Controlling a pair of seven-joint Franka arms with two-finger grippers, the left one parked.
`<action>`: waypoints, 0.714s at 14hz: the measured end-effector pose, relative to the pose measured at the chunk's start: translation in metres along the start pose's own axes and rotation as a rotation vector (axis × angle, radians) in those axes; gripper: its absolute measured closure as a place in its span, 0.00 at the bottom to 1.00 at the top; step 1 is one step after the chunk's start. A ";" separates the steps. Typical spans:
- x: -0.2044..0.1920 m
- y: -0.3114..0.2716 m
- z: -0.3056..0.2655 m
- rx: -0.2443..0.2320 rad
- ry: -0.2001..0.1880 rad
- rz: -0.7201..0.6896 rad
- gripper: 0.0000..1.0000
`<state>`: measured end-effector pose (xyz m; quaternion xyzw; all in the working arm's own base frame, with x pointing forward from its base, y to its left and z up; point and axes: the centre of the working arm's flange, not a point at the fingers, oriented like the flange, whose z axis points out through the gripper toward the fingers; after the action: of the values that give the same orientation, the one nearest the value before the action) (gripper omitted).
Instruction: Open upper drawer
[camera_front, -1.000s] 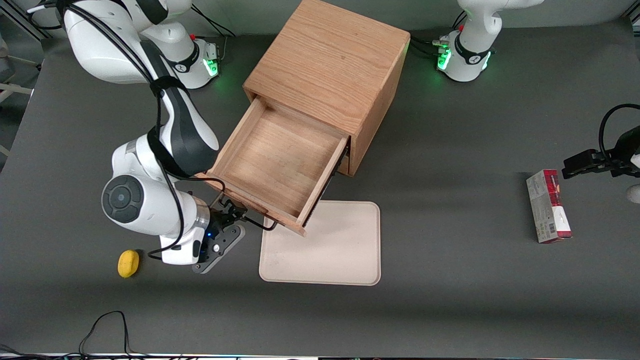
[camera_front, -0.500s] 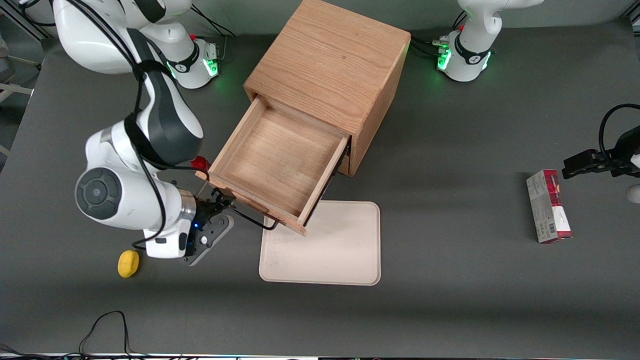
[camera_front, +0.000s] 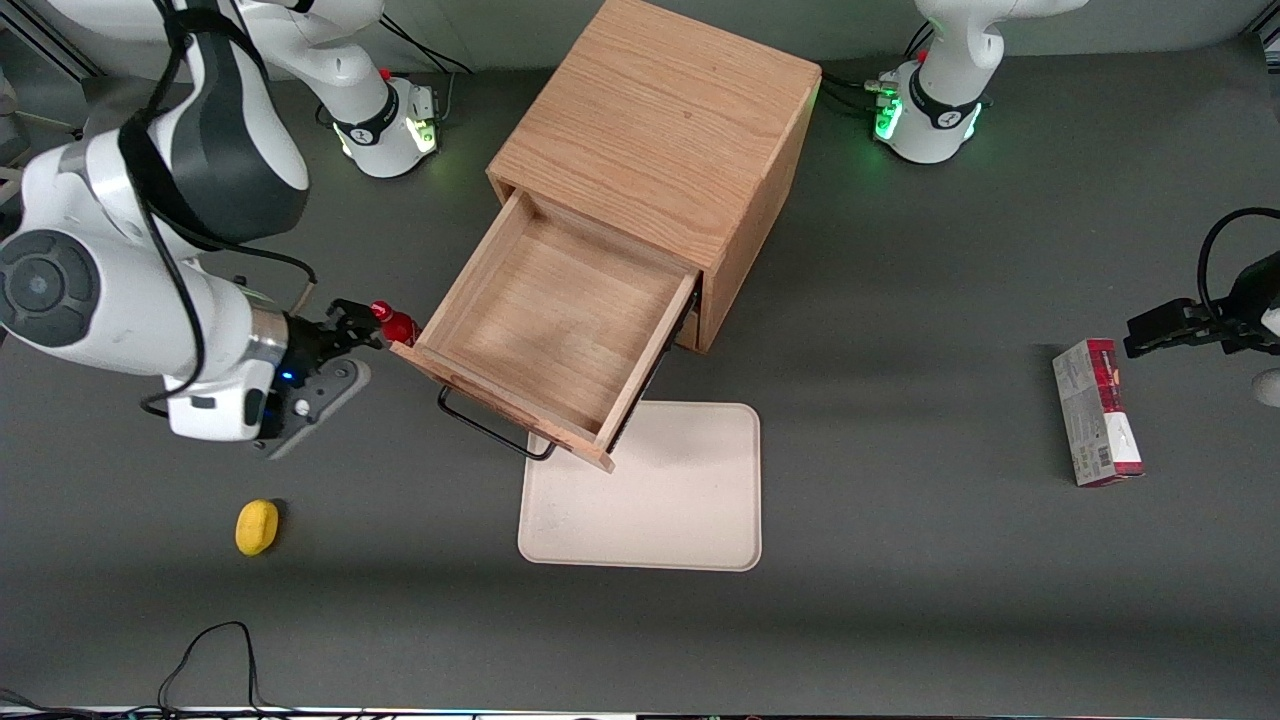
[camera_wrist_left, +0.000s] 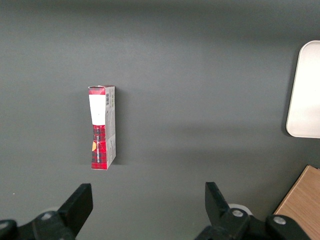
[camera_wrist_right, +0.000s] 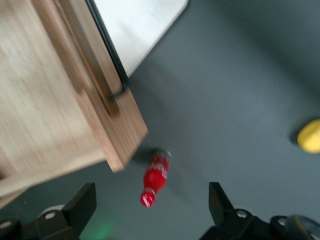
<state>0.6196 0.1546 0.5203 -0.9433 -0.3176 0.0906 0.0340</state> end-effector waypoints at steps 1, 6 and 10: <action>-0.019 0.007 0.000 -0.005 0.006 0.032 0.00; -0.120 0.021 -0.034 -0.001 0.079 0.269 0.00; -0.142 0.025 -0.055 -0.011 0.133 0.400 0.00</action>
<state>0.5342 0.0485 0.5923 -0.9916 -0.1217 0.0316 0.0310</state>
